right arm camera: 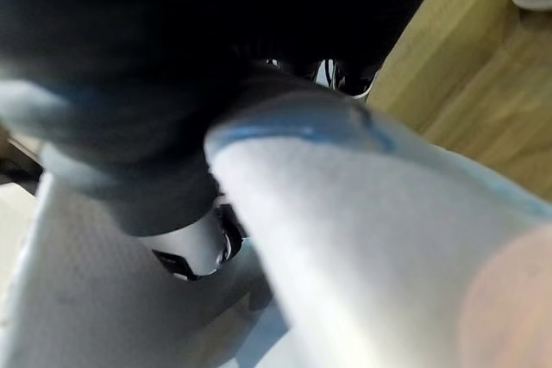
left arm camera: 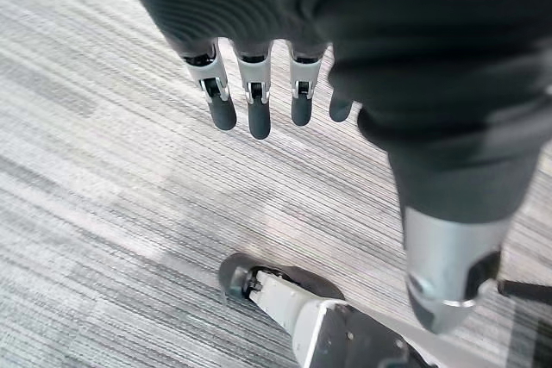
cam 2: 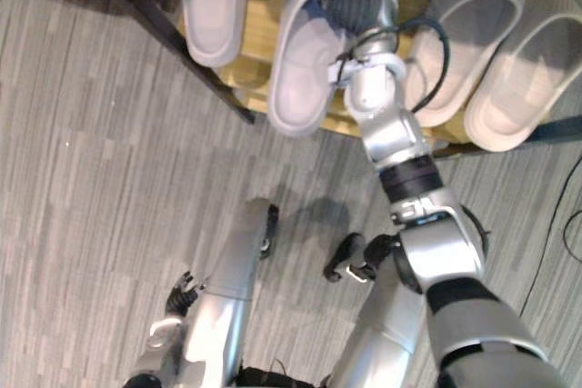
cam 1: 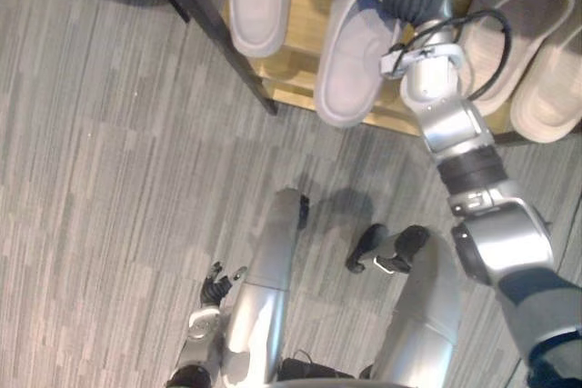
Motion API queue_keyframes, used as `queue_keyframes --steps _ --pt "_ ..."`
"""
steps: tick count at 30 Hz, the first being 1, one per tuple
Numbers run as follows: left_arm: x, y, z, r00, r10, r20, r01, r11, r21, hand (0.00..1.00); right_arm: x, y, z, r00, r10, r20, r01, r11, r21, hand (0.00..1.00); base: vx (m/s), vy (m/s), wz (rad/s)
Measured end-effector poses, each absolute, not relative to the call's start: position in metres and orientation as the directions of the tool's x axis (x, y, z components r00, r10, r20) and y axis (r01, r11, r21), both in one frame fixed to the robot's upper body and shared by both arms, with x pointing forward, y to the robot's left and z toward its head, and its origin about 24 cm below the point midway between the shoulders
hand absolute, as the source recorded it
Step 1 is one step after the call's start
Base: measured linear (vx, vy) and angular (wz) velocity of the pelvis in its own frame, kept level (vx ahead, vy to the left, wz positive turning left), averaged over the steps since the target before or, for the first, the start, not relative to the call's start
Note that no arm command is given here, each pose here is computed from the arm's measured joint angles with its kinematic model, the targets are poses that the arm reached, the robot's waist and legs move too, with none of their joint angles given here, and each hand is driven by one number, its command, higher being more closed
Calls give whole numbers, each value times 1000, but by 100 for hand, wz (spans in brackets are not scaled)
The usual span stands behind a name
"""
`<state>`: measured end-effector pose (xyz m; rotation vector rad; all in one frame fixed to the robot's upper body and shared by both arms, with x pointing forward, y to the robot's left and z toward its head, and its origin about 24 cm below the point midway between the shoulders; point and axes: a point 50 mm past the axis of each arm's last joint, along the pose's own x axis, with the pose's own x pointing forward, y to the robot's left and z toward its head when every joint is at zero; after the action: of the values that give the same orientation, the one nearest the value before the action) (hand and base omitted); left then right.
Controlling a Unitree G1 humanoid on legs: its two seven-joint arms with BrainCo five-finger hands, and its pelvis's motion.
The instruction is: Organize the slippers on the shoe rack
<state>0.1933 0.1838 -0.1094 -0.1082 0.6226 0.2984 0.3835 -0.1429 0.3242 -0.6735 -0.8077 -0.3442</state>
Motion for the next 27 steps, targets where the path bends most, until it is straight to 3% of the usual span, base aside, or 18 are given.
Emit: queue_keyframes --steps 6,7,27 --pt "199 184 -106 777 255 -575 -316 949 -7 0 386 -146 340 636 -63 769 558 726 -402 100 -8 -27 8" --pt "200 184 -106 779 255 -573 -316 949 -8 0 386 -145 344 630 -60 775 562 723 -401 0 -13 -22 13" --pt "210 185 -103 774 271 -572 -360 932 -46 0 374 -150 370 519 -202 831 617 761 -200 0 -10 -8 5"
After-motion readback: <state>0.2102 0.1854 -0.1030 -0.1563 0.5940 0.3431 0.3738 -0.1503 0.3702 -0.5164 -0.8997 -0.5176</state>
